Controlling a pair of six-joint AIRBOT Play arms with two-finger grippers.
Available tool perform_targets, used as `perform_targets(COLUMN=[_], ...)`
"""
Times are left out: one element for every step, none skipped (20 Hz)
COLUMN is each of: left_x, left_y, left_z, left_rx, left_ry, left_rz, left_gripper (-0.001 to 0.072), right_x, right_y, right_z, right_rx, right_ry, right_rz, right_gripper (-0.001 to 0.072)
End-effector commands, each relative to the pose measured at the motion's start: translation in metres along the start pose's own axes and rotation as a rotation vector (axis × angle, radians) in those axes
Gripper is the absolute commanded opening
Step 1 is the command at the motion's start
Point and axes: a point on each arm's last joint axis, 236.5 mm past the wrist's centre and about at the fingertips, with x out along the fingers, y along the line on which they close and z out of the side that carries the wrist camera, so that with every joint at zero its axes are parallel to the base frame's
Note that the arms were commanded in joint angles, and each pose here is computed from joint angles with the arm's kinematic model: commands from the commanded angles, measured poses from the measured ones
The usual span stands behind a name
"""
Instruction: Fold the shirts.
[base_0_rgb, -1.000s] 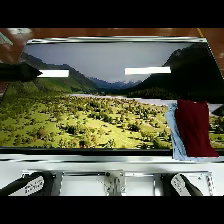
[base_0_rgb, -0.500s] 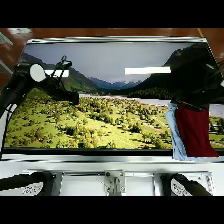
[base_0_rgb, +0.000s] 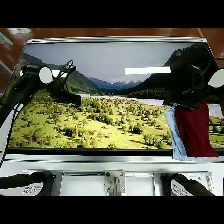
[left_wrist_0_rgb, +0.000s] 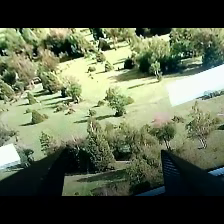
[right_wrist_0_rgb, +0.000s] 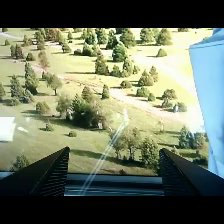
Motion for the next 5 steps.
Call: perform_targets(left_x=[0.0003, 0.0003, 0.0003, 0.0003, 0.0003], left_y=[0.0005, 0.0005, 0.0005, 0.0005, 0.0005], left_z=[-0.0004, -0.0003, -0.0002, -0.0001, -0.0001], left_rx=[0.000, 0.000, 0.000, 0.002, 0.003], left_ry=[0.002, 0.002, 0.001, 0.001, 0.001], left_rz=[0.003, 0.003, 0.003, 0.003, 0.003], left_gripper=[0.0703, 0.0702, 0.0703, 0.0702, 0.0702], right_x=[0.0004, 0.0004, 0.0004, 0.0004, 0.0004], right_y=[0.0011, 0.0011, 0.0011, 0.0011, 0.0011], right_z=[-0.0003, -0.0003, -0.0003, -0.0003, -0.0003], right_rx=[-0.002, -0.002, -0.002, -0.002, -0.002], right_ry=[0.002, 0.002, 0.002, 0.002, 0.002], right_rz=[0.002, 0.002, 0.002, 0.002, 0.002], right_gripper=[0.0687, 0.0687, 0.0687, 0.0687, 0.0687])
